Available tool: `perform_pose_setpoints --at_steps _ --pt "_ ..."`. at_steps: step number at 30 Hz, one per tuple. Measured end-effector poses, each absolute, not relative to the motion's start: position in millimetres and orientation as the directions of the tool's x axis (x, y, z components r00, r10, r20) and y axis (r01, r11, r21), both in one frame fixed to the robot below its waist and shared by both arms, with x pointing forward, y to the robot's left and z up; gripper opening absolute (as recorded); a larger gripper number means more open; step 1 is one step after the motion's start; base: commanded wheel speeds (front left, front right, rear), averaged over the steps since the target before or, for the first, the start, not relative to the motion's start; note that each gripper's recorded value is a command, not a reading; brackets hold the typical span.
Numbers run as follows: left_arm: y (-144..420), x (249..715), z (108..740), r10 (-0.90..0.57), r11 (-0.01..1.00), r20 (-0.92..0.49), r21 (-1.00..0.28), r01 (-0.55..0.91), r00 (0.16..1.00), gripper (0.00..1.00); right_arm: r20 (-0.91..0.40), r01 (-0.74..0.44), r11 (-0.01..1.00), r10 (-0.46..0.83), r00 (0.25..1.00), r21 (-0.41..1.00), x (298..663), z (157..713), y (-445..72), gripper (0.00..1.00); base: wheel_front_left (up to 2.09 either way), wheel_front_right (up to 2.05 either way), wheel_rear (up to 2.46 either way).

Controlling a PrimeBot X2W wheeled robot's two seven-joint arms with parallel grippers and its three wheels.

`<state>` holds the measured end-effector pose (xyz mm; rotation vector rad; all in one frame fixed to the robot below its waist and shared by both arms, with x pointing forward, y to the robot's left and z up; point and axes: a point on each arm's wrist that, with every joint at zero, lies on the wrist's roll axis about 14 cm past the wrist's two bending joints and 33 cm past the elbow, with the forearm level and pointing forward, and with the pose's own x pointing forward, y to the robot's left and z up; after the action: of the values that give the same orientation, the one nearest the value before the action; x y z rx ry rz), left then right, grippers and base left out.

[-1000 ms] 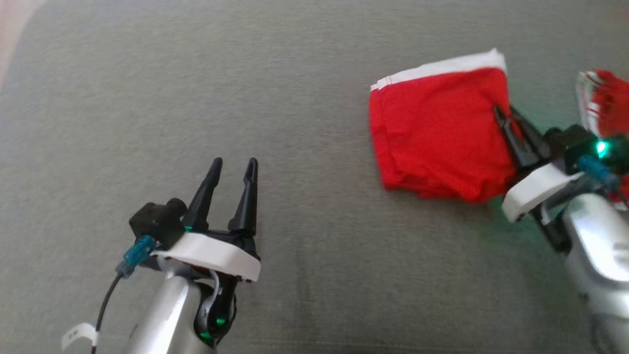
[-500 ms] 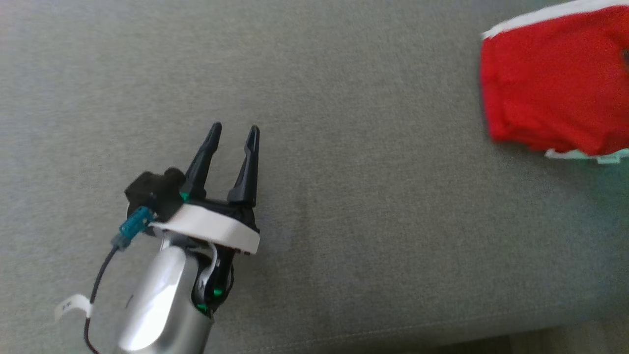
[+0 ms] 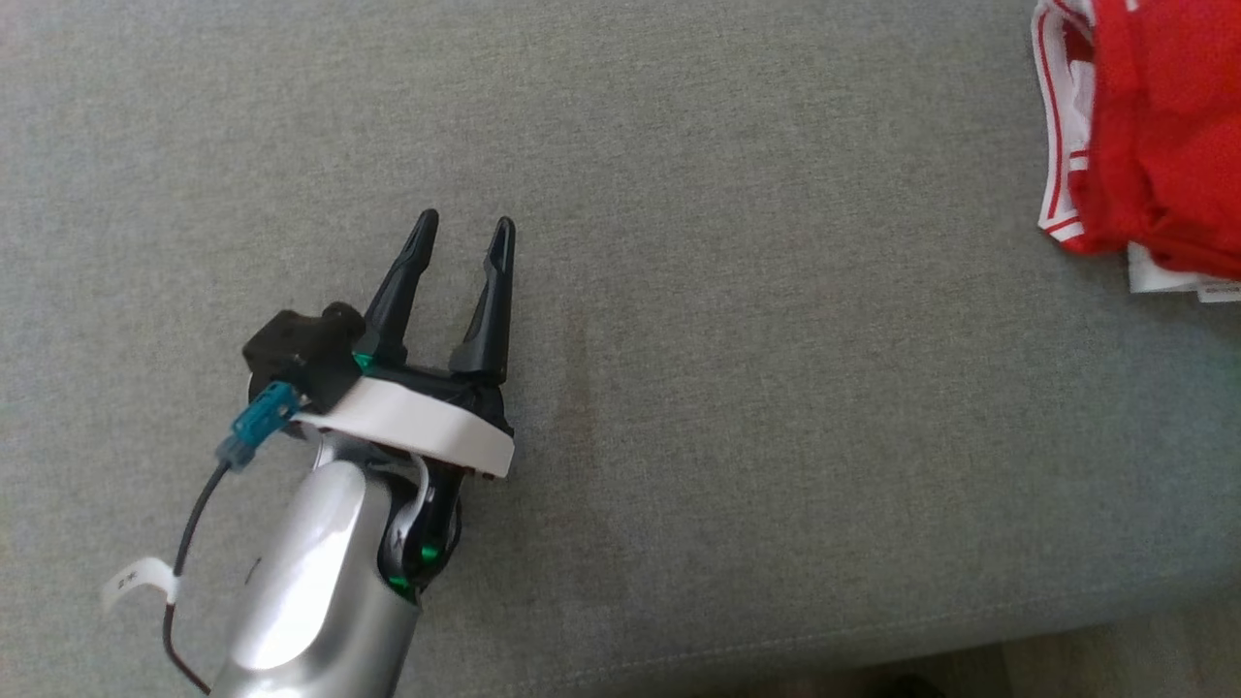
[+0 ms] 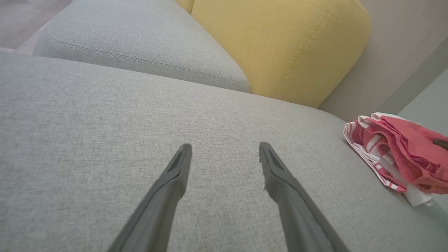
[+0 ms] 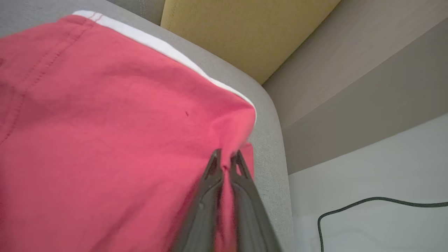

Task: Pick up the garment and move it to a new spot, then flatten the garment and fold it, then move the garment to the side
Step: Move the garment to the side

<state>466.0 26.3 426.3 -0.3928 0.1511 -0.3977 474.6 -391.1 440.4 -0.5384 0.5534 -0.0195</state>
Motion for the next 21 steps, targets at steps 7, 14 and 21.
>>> perform_pose_setpoints --at_steps 7,14,21 --pt "27.7 466.8 419.2 -0.401 0.85 -0.082 -0.405 0.337 0.912 1.0 -0.513 -0.072 0.882 -0.202 0.834 -0.465 474.8 436.5 -402.2 0.78 0.0 0.0 0.0" --pt "27.2 469.6 425.4 -0.402 0.85 -0.069 -0.399 0.344 0.913 1.0 -0.481 0.0 0.92 -0.204 0.853 -0.391 478.7 444.8 -398.3 1.0 0.0 0.0 0.0" --pt "34.9 464.8 452.6 -0.382 0.855 -0.018 -0.386 0.346 0.924 1.0 -0.328 -0.001 0.949 -0.108 0.938 -0.314 496.5 488.3 -358.4 1.0 0.0 0.0 0.0"
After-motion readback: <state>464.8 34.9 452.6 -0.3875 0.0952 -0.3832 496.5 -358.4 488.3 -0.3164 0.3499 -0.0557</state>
